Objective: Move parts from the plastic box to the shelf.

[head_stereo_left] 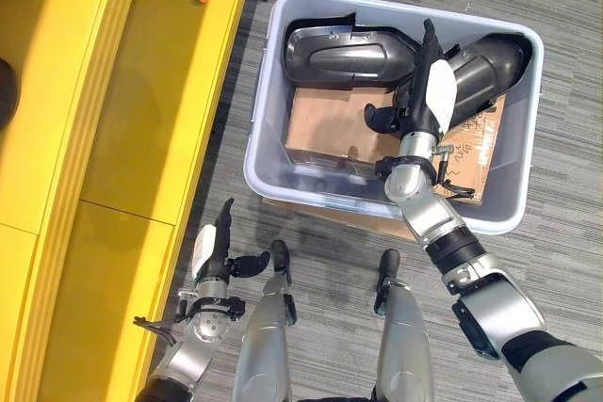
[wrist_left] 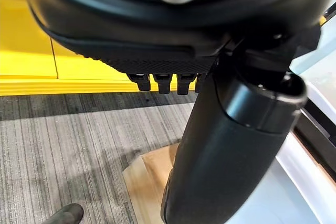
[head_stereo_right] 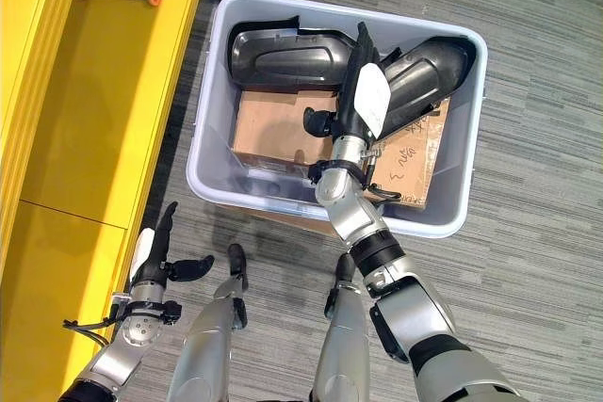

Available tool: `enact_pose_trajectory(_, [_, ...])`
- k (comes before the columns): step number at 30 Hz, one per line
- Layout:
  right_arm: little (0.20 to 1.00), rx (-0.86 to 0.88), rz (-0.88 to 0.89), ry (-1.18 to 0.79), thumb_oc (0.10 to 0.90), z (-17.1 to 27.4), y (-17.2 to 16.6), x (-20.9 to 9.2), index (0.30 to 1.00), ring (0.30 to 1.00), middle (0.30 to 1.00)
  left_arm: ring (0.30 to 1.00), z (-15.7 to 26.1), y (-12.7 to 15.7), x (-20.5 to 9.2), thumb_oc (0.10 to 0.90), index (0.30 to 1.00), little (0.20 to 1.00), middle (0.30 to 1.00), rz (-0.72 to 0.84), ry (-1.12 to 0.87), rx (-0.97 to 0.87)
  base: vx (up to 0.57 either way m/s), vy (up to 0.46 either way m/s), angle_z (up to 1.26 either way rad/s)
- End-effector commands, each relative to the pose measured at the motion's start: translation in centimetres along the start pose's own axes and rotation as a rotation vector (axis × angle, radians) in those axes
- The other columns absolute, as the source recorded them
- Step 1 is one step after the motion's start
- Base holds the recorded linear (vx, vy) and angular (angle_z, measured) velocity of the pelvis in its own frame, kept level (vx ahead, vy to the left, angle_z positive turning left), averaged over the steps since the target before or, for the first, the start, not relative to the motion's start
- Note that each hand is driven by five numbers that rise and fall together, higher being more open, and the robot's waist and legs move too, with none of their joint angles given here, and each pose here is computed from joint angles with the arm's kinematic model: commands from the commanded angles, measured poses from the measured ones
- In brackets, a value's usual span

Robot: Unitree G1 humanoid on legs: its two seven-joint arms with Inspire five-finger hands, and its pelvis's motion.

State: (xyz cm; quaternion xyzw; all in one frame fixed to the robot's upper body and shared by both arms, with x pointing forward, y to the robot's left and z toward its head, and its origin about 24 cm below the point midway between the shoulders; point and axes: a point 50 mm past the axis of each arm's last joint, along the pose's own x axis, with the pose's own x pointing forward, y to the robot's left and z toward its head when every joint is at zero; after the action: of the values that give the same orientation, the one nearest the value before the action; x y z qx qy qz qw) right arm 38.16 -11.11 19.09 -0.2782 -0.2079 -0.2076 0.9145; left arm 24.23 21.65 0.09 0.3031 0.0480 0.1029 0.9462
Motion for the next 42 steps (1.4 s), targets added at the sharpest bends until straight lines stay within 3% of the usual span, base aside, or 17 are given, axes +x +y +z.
enact_pose_trajectory(1, [1.0,0.11,-0.108,-0.212,0.9,5.8,-2.1,2.7,1.0,1.0,1.0,1.0,1.4,2.3,-0.4,0.9,1.0,1.0,1.0,0.071,-0.127,0.035,0.0,0.0,0.0])
enact_pose_trajectory(13, [1.0,-0.074,-0.305,-0.244,0.9,5.6,-5.3,4.8,1.0,1.0,1.0,1.0,2.1,1.7,-0.4,0.9,1.0,1.0,1.0,0.065,-0.166,0.018,0.01,0.01,0.01])
enact_pose_trajectory(21, [1.0,-0.14,-0.352,-0.236,0.9,4.6,-5.8,4.7,1.0,1.0,1.0,1.0,2.5,1.3,-0.3,0.9,1.0,1.0,1.0,0.069,-0.174,0.007,0.01,0.007,-0.02])
enact_pose_trajectory(42, [1.0,-0.099,-0.375,-0.252,0.9,4.3,-6.2,3.9,1.0,1.0,1.0,1.0,2.2,1.0,-0.5,0.9,1.0,1.0,1.0,0.066,-0.162,0.013,0.0,0.0,-0.02])
